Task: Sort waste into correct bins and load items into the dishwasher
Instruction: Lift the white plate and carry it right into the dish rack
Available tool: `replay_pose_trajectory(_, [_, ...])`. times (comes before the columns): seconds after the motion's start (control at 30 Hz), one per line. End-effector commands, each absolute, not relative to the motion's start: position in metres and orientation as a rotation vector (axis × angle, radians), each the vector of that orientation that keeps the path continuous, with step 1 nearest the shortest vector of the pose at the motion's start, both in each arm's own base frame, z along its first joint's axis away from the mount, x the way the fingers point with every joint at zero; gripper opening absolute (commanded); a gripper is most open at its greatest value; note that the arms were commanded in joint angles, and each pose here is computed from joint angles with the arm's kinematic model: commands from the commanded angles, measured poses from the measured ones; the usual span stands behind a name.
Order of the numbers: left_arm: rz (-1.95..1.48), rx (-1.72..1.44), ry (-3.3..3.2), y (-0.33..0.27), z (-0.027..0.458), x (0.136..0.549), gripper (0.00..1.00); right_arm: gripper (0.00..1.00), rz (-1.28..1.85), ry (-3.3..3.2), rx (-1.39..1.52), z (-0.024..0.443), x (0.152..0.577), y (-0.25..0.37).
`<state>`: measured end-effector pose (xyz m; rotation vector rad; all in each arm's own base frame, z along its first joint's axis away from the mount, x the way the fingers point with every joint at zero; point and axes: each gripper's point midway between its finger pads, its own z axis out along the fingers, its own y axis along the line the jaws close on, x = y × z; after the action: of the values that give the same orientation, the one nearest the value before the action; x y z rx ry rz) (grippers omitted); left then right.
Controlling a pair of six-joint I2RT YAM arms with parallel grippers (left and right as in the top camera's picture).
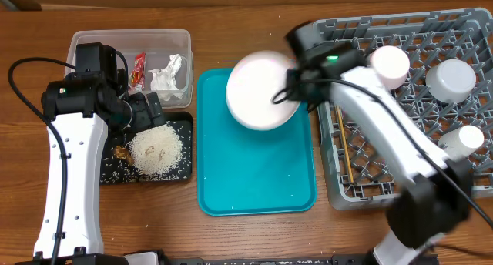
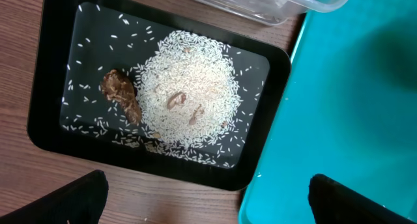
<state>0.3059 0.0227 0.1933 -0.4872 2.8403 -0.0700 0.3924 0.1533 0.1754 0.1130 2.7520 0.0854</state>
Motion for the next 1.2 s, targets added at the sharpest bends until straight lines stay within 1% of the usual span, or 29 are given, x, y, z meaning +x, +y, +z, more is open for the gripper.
replay_pose_trajectory(0.0, [-0.076, -0.469, 2.851, 0.022, 0.190, 0.305, 1.00, 0.04, -0.151, 2.522, 0.214, 0.232, 0.412, 0.098])
replay_pose_trajectory(0.2, [-0.077, -0.469, 2.851, 0.022, 0.190, 0.305, 1.00, 0.04, -0.674, 2.189, 0.333, 0.295, 0.429, 0.006])
replay_pose_trajectory(0.33, [-0.077, -0.469, 2.851, 0.022, 0.190, 0.305, 1.00, 0.04, -0.815, 2.094, 0.430, 0.308, 0.432, -0.026])
replay_pose_trajectory(0.57, [-0.077, -0.469, 2.851, 0.022, 0.190, 0.305, 1.00, 0.04, -0.884, 2.135, 0.481, 0.285, 0.439, -0.052])
replay_pose_trajectory(0.73, [-0.077, -0.469, 2.851, 0.022, 0.190, 0.305, 1.00, 0.04, -0.887, 2.195, 0.454, 0.261, 0.447, -0.048])
replay_pose_trajectory(0.93, [-0.077, -0.469, 2.851, 0.022, 0.190, 0.305, 1.00, 0.04, -0.858, 2.260, 0.501, 0.230, 0.449, -0.044])
replay_pose_trajectory(1.17, [-0.077, -0.469, 2.851, 0.022, 0.190, 0.305, 1.00, 0.04, -0.852, 2.285, 0.496, 0.222, 0.449, -0.041])
